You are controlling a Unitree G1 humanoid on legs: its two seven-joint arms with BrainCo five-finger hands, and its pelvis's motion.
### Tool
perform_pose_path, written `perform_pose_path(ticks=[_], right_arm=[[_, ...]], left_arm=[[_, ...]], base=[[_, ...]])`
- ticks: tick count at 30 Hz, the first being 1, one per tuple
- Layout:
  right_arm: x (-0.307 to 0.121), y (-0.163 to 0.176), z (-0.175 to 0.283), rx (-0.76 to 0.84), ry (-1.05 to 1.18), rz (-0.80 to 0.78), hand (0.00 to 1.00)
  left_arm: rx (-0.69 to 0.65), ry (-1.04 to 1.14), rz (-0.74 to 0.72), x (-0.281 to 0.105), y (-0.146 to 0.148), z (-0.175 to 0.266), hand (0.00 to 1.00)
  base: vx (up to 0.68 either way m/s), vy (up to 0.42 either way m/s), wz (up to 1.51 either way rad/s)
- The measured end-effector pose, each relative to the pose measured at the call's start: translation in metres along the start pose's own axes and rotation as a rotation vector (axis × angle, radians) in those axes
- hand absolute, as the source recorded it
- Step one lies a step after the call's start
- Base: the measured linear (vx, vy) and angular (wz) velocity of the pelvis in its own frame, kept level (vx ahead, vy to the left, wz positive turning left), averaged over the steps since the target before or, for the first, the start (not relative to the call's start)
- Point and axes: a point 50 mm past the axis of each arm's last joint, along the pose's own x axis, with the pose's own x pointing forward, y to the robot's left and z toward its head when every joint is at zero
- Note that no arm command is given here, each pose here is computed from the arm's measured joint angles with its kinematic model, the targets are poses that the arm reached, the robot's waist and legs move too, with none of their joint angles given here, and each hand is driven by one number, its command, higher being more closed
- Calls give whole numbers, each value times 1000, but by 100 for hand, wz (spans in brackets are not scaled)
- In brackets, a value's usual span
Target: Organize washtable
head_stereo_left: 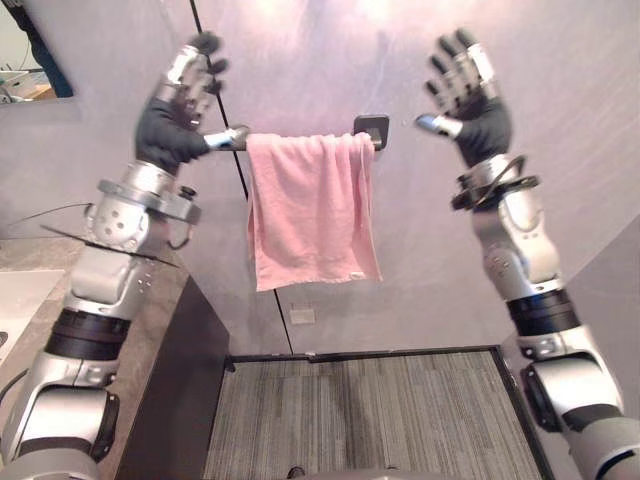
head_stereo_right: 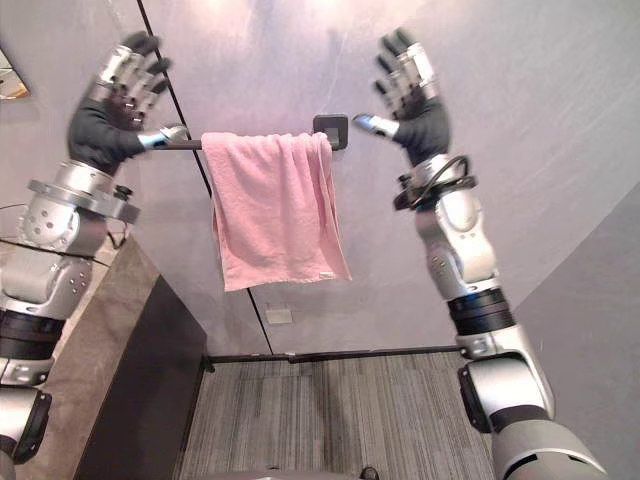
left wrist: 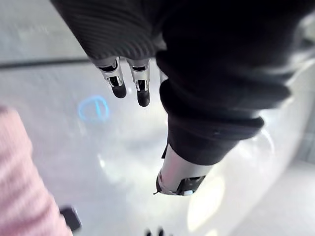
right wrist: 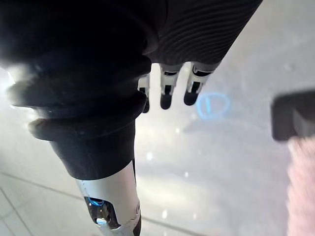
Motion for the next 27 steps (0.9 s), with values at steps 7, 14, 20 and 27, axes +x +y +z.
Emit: perform_pose_path(ticks=[7, 14, 20, 27], right_arm=[[-24, 42, -34, 117, 137, 221, 0], [-46, 43, -52, 92, 276, 325, 0], [-62, 31, -61, 52, 362, 315, 0], [-66, 22, -68, 43, 397, 275, 0]], left_arm=[[-209, 136, -171, -34, -47, -33, 0], [-298, 268, -270, -55, -69, -55, 0], [-308, 387, -222, -73, -65, -78, 0], [-287, 506, -122, -86, -49, -101, 0]], base=[[-14, -6, 3], [-29, -8, 3], [0, -11, 11], [3, -10, 0]])
